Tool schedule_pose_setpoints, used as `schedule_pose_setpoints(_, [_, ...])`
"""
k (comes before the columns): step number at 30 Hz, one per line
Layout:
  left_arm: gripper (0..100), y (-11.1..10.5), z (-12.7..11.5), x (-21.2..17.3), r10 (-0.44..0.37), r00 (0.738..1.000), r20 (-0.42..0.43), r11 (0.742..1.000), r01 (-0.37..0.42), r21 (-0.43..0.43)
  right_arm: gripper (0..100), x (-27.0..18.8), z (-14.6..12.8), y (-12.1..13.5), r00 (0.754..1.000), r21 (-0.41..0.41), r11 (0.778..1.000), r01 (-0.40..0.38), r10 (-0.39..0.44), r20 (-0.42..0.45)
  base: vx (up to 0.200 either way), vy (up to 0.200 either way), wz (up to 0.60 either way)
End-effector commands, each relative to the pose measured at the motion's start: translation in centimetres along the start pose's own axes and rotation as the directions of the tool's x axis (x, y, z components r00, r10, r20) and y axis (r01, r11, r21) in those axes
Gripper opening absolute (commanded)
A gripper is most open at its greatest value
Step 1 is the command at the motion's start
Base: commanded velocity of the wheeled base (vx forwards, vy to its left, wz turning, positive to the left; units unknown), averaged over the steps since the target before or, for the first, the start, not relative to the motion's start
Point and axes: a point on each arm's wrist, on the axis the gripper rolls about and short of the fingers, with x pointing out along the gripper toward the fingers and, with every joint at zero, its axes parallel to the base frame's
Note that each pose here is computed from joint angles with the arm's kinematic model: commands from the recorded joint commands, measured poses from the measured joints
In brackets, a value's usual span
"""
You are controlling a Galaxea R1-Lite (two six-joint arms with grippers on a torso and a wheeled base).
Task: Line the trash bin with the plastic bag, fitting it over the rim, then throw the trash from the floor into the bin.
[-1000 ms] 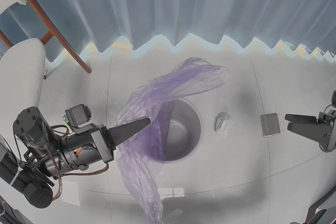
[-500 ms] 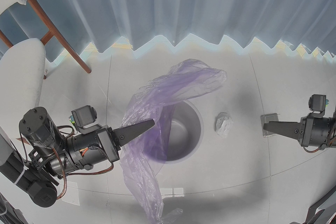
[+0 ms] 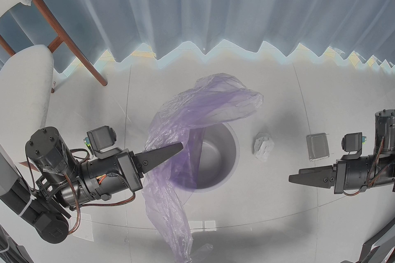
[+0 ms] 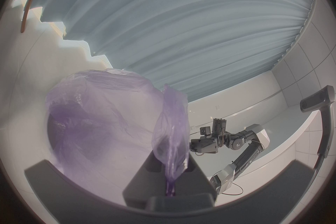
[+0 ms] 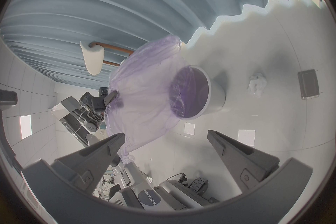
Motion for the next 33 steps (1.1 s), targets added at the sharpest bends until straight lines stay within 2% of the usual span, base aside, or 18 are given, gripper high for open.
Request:
schedule_pose_setpoints(1, [0, 0.1, 0.0, 0.0, 0.004, 1.0, 0.001, 1.0, -0.004, -0.001, 100, 0.7, -0.7, -0.4, 0.999, 0.019, 1.0, 0.001, -0.001, -0.045, 0.0, 0.0, 0.0])
schedule_pose_setpoints(9, [0, 0.2, 0.0, 0.0, 0.005, 1.0, 0.002, 1.0, -0.005, -0.002, 100, 1.9, -2.2, -1.9, 0.991, 0.01, 1.0, 0.028, -0.027, -0.13, 0.0, 0.0, 0.0])
schedule_pose_setpoints(14, [0, 0.2, 0.1, 0.0, 0.007, 1.0, 0.005, 1.0, -0.007, -0.001, 100, 1.8, -3.2, -2.1, 0.99, -0.001, 1.0, 0.025, -0.025, -0.139, 0.0, 0.0, 0.0])
schedule_pose_setpoints(22, [0, 0.3, 0.1, 0.0, 0.011, 1.0, 0.005, 1.0, -0.011, -0.003, 100, 2.6, -5.3, -3.0, 0.985, -0.062, 0.998, 0.007, -0.018, -0.173, 0.0, 0.0, 0.0])
schedule_pose_setpoints(33, [0, 0.4, 0.0, 0.0, 0.014, 1.0, 0.002, 1.0, -0.014, -0.005, 100, 2.7, -7.1, -3.3, 0.976, -0.073, 0.997, -0.005, -0.011, -0.217, 0.0, 0.0, 0.0])
